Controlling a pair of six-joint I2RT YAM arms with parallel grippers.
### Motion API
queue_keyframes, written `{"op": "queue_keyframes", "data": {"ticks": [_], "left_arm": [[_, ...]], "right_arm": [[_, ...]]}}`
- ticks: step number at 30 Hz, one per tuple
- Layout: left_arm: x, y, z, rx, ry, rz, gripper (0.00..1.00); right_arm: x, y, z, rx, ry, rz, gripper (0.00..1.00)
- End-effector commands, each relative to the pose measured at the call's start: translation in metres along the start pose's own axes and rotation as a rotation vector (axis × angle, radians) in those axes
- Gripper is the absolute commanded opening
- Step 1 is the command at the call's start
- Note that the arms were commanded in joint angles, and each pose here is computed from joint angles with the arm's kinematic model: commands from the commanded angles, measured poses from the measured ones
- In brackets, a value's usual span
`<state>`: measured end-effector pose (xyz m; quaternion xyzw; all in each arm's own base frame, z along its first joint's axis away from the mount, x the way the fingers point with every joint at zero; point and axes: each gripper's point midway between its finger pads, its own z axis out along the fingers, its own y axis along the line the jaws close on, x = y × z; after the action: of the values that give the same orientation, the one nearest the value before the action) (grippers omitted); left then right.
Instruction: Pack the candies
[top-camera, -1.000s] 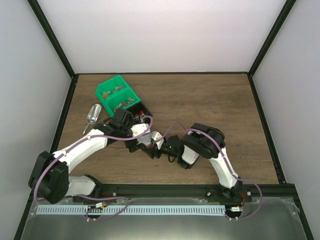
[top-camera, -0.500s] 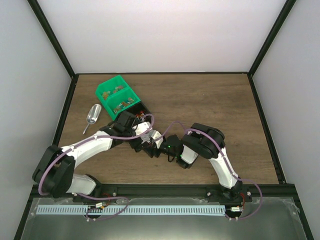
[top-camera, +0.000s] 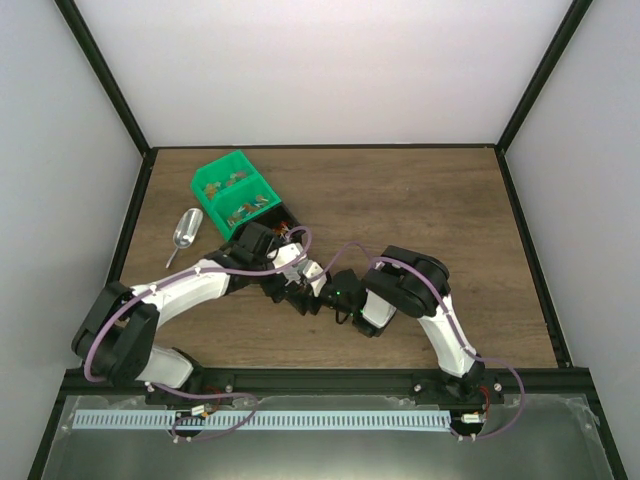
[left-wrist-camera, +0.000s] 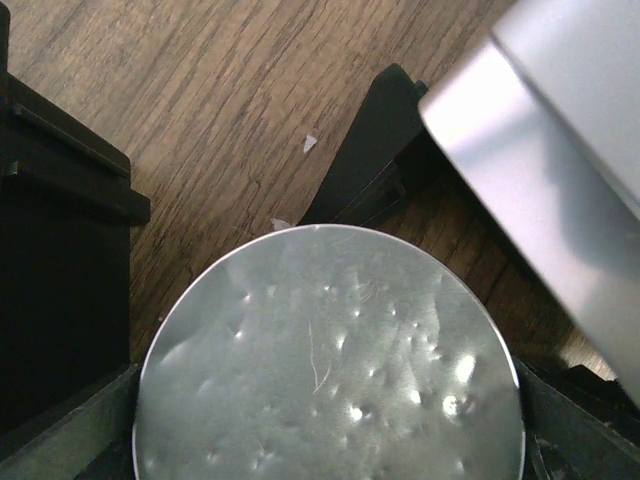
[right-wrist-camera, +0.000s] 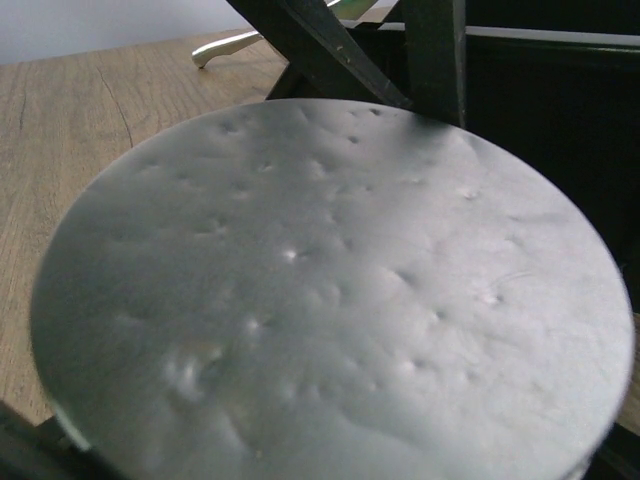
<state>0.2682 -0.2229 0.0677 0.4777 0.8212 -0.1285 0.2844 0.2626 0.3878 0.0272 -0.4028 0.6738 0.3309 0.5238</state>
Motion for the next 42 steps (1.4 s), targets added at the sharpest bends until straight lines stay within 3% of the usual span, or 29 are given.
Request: {"op": "queue_keyframes", "data": {"ticks": [1,10,23,29,36,42], "left_arm": [[-0.012,-0.003,-0.004,0.018,-0.053,0.037,0.92],[0.007,-0.021,-0.009,0.191,-0.025,0.245,0.9],[0.042,-0.03,0.006,0.375,0.088,0.527,0.79],[0.024,-0.018,-0.007,0.32,0.038,0.475,0.99],[-0.003,-0.012,-0.052,0.183,-0.066,0.406,1.0],[-0.001,-0.003,-0.059,0.12,-0.083,0.279,1.0]], "right_arm": [[0.087,0.008,-0.015,-0.019,0.286,0.121,0.65],[0.08,0.023,-0.019,-0.103,0.261,0.103,0.65],[0.082,0.029,-0.022,-0.142,0.267,0.093,0.64],[0.079,0.024,-0.021,-0.113,0.262,0.099,0.64],[0.079,-0.008,-0.025,0.017,0.264,0.151,0.65],[0.09,-0.046,-0.032,0.155,0.289,0.218,0.66]]}}
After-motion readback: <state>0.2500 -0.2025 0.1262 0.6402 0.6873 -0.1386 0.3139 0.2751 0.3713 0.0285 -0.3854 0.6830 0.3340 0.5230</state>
